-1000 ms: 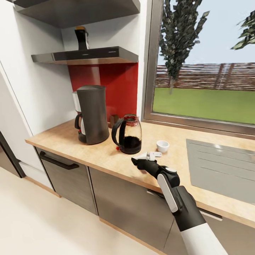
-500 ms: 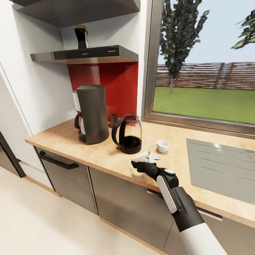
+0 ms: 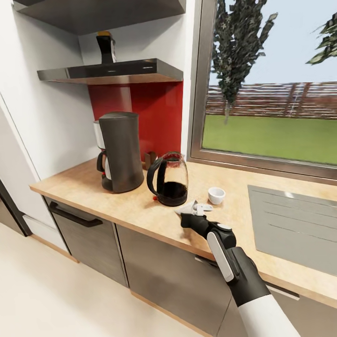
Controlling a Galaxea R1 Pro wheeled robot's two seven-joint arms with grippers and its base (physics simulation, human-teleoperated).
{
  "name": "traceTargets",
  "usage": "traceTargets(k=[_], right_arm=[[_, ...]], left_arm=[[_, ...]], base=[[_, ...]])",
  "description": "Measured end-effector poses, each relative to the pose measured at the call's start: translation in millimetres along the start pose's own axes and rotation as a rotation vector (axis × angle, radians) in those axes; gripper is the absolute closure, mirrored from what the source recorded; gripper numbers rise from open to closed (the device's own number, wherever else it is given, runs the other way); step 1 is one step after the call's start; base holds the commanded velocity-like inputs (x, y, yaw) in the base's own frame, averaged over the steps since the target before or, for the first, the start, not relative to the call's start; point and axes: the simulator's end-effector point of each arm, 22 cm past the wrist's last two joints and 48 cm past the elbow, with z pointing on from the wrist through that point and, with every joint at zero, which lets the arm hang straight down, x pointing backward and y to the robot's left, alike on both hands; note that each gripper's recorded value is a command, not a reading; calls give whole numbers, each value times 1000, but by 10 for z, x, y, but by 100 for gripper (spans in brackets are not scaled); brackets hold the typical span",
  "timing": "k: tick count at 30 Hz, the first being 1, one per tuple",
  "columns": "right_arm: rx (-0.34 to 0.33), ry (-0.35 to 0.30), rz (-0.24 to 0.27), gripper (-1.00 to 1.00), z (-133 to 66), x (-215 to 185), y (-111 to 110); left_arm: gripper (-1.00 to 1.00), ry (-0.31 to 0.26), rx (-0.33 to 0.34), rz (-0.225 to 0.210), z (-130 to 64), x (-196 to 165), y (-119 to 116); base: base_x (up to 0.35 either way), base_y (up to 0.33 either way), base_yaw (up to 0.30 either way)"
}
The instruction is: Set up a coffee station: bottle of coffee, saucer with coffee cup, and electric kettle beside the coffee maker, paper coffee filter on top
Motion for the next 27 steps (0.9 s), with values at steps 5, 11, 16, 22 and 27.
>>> traceTargets(k=[5, 11, 16, 22, 27], right_arm=[[1, 1, -1, 100, 2, 4, -4], [1, 1, -1, 100, 3, 4, -5], [4, 2, -3, 100, -1, -7, -7], [7, 3, -5, 100, -35, -89, 18], [7, 3, -5, 100, -64, -163, 45]], left_arm=[[-100, 0, 0, 0, 0, 0, -1], [-100, 0, -1, -1, 0, 0, 1], [-100, 0, -1, -1, -13, -9, 3], [-100, 0, -1, -1, -97, -64, 11], [-100, 1, -1, -1, -166, -108, 19]], base=[[1, 0, 0], [0, 0, 0], [0, 0, 0], [0, 0, 0], [0, 0, 0]])
